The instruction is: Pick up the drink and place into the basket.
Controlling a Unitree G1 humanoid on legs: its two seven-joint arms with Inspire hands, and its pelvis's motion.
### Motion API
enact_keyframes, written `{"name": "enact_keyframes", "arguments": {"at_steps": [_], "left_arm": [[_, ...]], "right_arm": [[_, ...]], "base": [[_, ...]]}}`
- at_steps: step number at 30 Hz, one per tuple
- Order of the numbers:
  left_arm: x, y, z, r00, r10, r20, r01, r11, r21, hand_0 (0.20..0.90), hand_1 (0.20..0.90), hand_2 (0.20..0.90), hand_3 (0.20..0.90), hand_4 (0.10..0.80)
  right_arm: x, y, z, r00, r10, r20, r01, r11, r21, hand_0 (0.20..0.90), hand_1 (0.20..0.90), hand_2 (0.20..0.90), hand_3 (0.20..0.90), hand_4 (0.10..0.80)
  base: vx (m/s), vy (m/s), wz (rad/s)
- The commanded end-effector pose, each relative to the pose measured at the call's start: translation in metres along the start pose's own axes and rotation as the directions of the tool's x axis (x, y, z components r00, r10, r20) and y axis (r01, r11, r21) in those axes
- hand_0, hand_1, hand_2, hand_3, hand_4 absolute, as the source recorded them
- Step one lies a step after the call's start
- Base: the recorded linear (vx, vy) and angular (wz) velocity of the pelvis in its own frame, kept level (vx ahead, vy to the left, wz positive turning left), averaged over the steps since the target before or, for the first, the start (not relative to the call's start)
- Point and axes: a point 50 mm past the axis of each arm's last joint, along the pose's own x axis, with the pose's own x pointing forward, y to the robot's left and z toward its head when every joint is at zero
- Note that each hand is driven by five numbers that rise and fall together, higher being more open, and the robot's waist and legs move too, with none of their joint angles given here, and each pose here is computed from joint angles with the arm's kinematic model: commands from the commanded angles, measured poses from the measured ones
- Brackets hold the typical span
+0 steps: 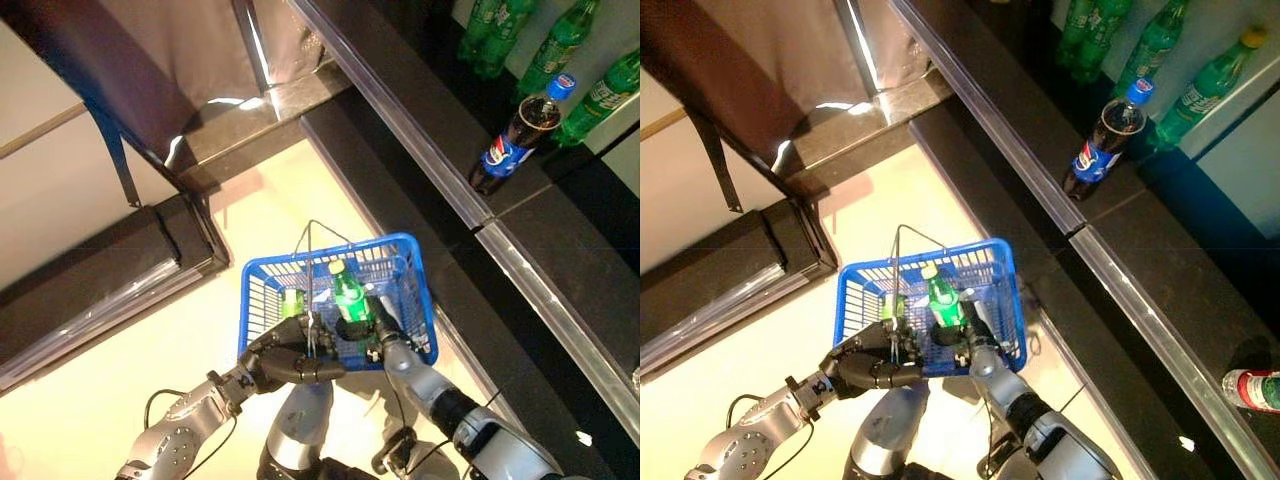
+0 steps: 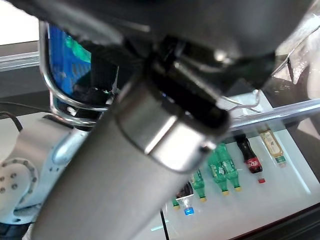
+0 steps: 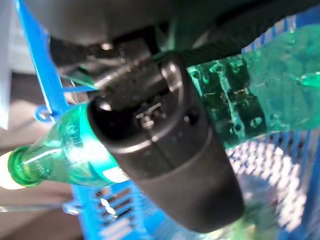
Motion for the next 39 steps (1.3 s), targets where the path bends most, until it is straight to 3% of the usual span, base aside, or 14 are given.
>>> {"name": "enact_keyframes", "arguments": {"at_steps": [1,6,10,17,20,21,26,33,37,39], "left_arm": [[0.020,-0.098,0.079,0.672,-0.646,0.361,0.598,0.762,0.251,0.300,0.300,0.300,0.200,0.100],[0.028,-0.108,0.075,0.686,-0.648,0.331,0.601,0.761,0.245,0.300,0.300,0.300,0.200,0.100],[0.032,-0.115,0.071,0.677,-0.662,0.322,0.609,0.749,0.261,0.300,0.300,0.300,0.200,0.100],[0.037,-0.124,0.067,0.687,-0.650,0.325,0.608,0.759,0.234,0.300,0.300,0.300,0.200,0.100],[0.037,-0.125,0.066,0.695,-0.642,0.324,0.605,0.765,0.221,0.300,0.300,0.300,0.200,0.100],[0.037,-0.126,0.066,0.697,-0.641,0.323,0.606,0.766,0.212,0.300,0.300,0.300,0.200,0.100],[0.040,-0.123,0.066,0.722,-0.619,0.311,0.592,0.784,0.187,0.300,0.300,0.300,0.200,0.100],[0.039,-0.092,0.069,0.802,-0.506,0.317,0.458,0.862,0.217,0.300,0.300,0.300,0.200,0.100],[0.030,-0.064,0.064,0.849,-0.371,0.376,0.345,0.928,0.139,0.300,0.300,0.300,0.200,0.100],[0.022,-0.049,0.055,0.862,-0.271,0.428,0.289,0.957,0.023,0.300,0.300,0.300,0.200,0.100]], "right_arm": [[0.006,-0.005,-0.012,0.997,0.000,-0.080,-0.016,0.978,-0.207,0.300,0.300,0.300,0.200,0.100],[0.008,-0.035,-0.030,0.945,-0.212,-0.250,0.051,0.848,-0.528,0.300,0.300,0.300,0.200,0.100],[0.008,-0.045,-0.032,0.919,-0.281,-0.275,0.051,0.778,-0.626,0.300,0.300,0.300,0.200,0.100],[0.002,-0.047,-0.050,0.887,-0.287,-0.362,0.015,0.802,-0.597,0.300,0.300,0.300,0.200,0.100],[-0.002,-0.045,-0.063,0.859,-0.245,-0.450,-0.005,0.874,-0.486,0.300,0.300,0.300,0.200,0.100],[-0.004,-0.041,-0.067,0.852,-0.222,-0.474,0.000,0.905,-0.425,0.900,0.900,0.900,0.900,0.800],[0.003,-0.032,-0.051,0.896,-0.166,-0.411,0.046,0.957,-0.286,0.900,0.900,0.900,0.900,0.800],[0.014,-0.034,0.012,0.971,-0.220,-0.098,0.214,0.975,-0.067,0.900,0.900,0.900,0.900,0.800],[-0.002,-0.046,0.032,0.971,-0.233,0.052,0.233,0.973,0.006,0.900,0.900,0.900,0.900,0.800],[-0.021,-0.050,0.026,0.965,-0.237,0.109,0.234,0.971,0.047,0.900,0.900,0.900,0.900,0.800]], "base": [[-0.016,-0.027,0.03],[-0.011,-0.033,0.03],[-0.004,-0.005,0.01],[0.003,0.006,0.00],[0.028,0.040,0.00],[0.000,0.000,0.00],[0.051,0.015,0.08],[-0.006,0.002,0.00],[-0.047,0.020,-0.10],[-0.022,0.002,-0.26]]}}
